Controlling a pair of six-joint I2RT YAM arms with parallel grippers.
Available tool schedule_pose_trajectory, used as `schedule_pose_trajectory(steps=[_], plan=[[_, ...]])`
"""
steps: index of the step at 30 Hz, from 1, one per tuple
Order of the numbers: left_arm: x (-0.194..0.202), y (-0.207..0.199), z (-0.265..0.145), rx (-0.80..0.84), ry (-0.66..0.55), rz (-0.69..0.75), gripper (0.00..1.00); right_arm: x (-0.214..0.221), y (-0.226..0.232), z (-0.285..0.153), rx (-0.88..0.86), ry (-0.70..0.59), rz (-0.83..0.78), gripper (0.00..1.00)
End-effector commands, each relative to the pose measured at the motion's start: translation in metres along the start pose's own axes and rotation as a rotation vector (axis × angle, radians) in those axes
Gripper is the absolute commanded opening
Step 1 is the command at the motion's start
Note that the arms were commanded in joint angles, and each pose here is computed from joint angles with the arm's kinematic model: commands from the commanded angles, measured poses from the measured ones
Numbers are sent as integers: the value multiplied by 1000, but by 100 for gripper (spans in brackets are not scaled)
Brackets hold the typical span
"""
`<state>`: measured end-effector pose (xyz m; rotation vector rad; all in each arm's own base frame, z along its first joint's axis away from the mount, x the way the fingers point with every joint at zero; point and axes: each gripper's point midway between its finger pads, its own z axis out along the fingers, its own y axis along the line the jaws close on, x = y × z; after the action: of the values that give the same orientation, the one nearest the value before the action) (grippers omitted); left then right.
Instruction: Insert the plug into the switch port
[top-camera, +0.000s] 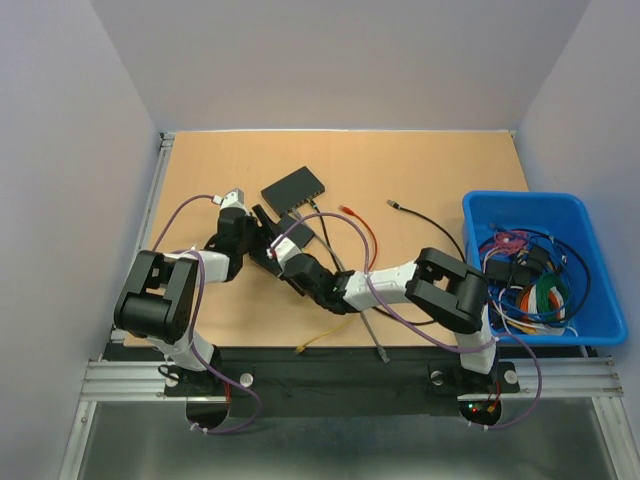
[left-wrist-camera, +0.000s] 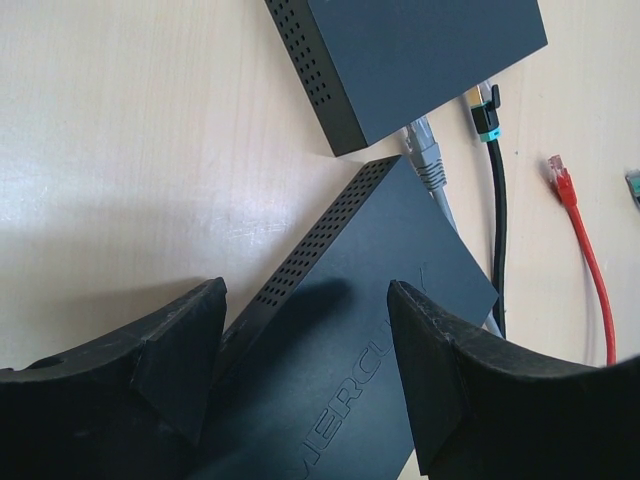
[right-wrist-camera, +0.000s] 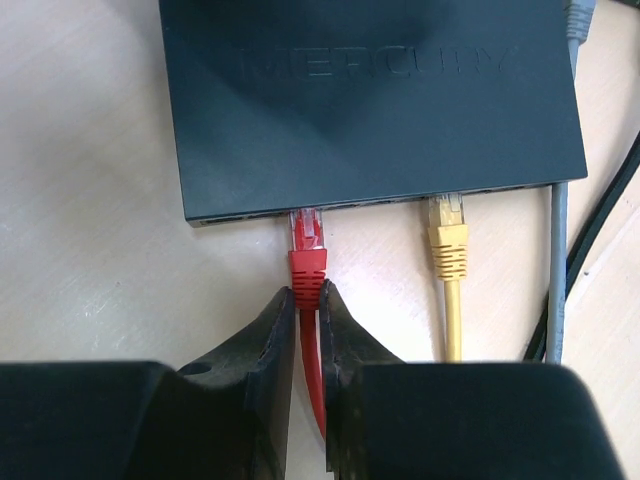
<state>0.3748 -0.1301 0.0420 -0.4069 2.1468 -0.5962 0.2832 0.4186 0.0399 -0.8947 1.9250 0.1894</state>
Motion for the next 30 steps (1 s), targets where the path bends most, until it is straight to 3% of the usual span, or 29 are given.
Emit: schedule_pose_trajectory(steps=[1, 6, 13, 14, 15, 20, 24, 30], plan=[[73, -14, -18, 59, 255, -55, 75, -146, -11, -29, -34, -506, 189, 0], [76, -18, -19, 70, 266, -60, 75, -155, -16, -36, -28, -581, 218, 0], [64, -19, -25, 49, 228, -45, 75, -144, -23, -49, -27, -564, 250, 2], [62, -18, -26, 41, 221, -43, 75, -141, -25, -50, -17, -559, 252, 5], [56, -13, -30, 1, 204, -30, 75, -130, -30, -58, -15, -542, 257, 24], [46, -12, -34, -25, 169, -16, 75, -122, -37, -70, -9, -528, 259, 54], [37, -3, -35, -86, 134, -2, 75, -117, -37, -78, -23, -505, 273, 62], [21, -7, -41, -97, 90, -3, 76, -101, -38, -86, -15, -465, 271, 64]])
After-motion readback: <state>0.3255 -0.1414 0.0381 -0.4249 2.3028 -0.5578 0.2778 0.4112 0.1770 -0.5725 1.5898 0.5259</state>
